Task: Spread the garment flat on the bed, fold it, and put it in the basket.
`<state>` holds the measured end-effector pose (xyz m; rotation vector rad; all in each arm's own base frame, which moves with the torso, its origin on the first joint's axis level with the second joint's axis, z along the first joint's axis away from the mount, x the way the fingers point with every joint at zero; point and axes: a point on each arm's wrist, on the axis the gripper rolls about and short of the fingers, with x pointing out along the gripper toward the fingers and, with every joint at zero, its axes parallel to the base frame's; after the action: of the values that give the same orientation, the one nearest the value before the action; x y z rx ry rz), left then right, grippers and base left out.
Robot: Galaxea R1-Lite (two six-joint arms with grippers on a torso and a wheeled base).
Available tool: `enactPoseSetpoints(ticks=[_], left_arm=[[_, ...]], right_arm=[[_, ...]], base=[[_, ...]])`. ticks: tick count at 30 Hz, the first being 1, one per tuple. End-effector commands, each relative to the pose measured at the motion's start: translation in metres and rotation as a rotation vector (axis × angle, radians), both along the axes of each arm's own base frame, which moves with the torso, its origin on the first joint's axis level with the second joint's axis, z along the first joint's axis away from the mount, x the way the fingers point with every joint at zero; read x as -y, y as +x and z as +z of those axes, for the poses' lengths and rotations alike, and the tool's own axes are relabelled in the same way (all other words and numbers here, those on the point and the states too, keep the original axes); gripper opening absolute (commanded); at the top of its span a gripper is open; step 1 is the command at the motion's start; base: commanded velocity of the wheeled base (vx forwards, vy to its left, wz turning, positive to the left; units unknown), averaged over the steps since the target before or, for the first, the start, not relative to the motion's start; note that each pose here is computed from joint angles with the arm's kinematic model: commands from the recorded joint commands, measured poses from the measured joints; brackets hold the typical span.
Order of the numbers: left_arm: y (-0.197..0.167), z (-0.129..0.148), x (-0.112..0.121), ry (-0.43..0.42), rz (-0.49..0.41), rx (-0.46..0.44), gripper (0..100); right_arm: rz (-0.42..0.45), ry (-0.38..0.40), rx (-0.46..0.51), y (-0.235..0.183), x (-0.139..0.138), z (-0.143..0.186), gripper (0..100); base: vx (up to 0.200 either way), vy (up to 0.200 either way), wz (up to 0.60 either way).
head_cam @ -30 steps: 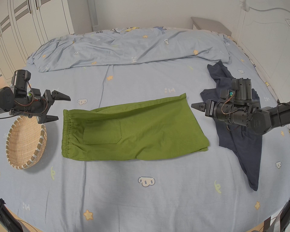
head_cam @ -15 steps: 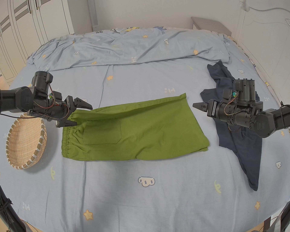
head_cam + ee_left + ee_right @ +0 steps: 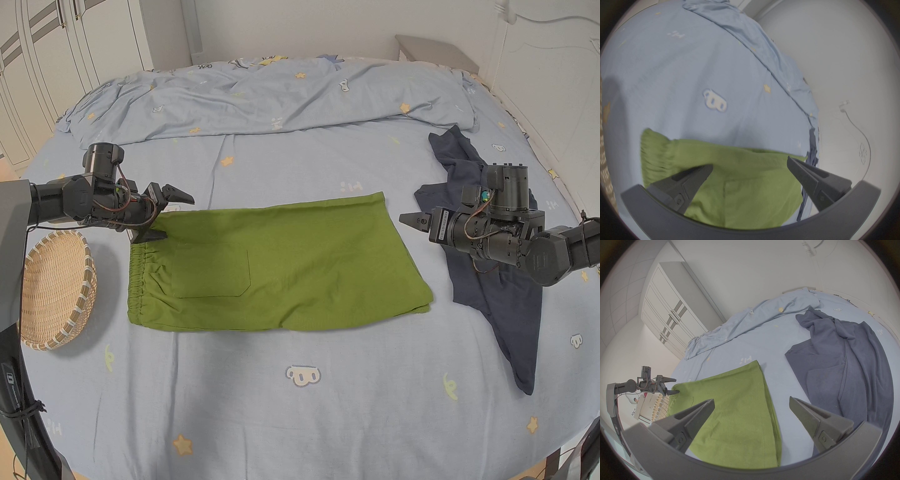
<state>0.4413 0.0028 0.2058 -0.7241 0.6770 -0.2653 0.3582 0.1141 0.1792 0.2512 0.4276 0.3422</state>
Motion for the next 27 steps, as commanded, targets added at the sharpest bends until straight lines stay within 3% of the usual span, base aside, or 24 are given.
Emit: enactPoseSetpoints(ticks=[1, 4, 13, 18, 21, 27], left_arm=[[0.017, -0.011, -0.011, -0.017, 0.038, 0.014, 100], [0.034, -0.016, -0.010, -0.058, 0.060, 0.065, 100], [0.034, -0.015, -0.011, -0.070, 0.071, 0.057, 100], [0.009, 0.008, -0.013, -0.064, 0.076, 0.057, 100], [-0.035, 0.039, -0.023, -0.068, 0.099, 0.077, 100], [-0.083, 0.041, -0.031, -0.060, 0.131, 0.035, 100]], right_arm=[[0.001, -0.001, -0.003, 0.000, -0.001, -0.001, 100], [-0.002, -0.002, -0.005, 0.000, 0.000, -0.002, 100], [-0.005, -0.002, -0.006, 0.001, 0.001, -0.002, 100], [-0.006, -0.003, -0.008, 0.001, 0.001, -0.003, 100], [-0.002, -0.002, -0.008, 0.001, 0.000, -0.003, 100], [-0.004, -0.003, -0.003, 0.000, 0.001, -0.001, 100]], base=[[0.000, 0.000, 0.00], [0.000, 0.000, 0.00], [0.000, 0.000, 0.00], [0.000, 0.000, 0.00], [0.000, 0.000, 0.00], [0.000, 0.000, 0.00]])
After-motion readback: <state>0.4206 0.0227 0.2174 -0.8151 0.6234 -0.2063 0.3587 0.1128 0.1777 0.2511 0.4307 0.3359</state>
